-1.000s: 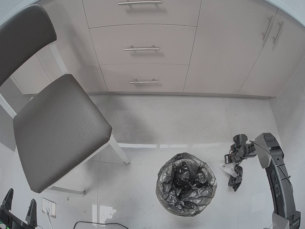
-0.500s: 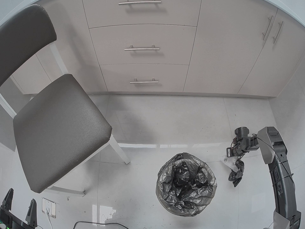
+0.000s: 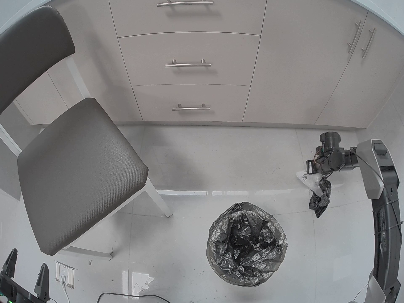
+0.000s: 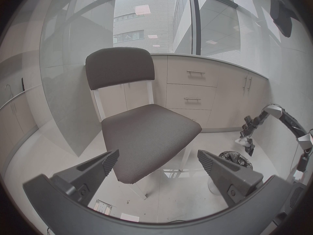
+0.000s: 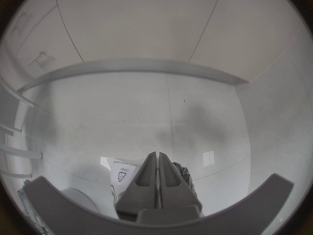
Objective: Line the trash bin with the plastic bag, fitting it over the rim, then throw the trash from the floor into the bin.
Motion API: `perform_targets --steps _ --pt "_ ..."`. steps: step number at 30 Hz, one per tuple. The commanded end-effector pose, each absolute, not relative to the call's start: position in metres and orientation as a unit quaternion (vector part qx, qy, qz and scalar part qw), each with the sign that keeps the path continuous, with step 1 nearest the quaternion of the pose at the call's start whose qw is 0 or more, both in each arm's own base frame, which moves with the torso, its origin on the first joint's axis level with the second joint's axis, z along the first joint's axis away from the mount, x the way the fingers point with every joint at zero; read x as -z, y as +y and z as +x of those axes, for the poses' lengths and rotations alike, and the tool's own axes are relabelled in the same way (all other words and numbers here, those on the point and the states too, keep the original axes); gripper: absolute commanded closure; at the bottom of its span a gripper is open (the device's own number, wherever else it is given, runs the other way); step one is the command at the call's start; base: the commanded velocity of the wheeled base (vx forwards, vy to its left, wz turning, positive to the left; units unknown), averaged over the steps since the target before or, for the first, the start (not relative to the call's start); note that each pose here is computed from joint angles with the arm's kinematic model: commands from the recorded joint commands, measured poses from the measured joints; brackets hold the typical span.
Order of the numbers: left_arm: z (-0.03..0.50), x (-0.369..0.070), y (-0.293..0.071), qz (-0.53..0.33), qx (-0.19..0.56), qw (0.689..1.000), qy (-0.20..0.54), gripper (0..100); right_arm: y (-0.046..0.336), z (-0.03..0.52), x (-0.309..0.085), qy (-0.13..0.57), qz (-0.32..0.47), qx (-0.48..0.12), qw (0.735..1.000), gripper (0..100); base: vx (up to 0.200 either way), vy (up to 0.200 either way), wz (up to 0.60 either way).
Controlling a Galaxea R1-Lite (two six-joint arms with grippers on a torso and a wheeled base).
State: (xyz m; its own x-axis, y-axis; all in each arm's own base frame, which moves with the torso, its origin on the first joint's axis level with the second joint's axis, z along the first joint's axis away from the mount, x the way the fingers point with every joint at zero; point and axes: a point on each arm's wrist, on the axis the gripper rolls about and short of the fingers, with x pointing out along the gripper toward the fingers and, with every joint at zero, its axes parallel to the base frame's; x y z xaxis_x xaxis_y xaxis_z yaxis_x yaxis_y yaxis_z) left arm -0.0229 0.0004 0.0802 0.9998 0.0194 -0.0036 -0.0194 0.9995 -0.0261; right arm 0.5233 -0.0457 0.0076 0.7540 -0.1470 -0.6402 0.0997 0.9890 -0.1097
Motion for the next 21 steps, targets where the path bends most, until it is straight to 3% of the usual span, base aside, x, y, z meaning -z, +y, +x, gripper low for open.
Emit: perform_targets --steps 1,10,21 --pt "-0.023 -0.075 0.000 -0.012 -0.010 1.000 0.001 0 -0.022 0.486 -0.110 0.288 -0.040 0.048 0.955 100 0.000 0.000 0.00" --pt "-0.023 -0.075 0.000 -0.012 -0.010 1.000 0.001 0 0.018 0.428 -0.179 0.254 -0.051 0.008 0.966 100 0.000 0.000 0.00" --pt "-0.023 -0.075 0.000 -0.012 -0.010 1.000 0.001 0 0.085 0.349 -0.222 0.225 -0.075 -0.077 0.968 100 0.000 0.000 0.00"
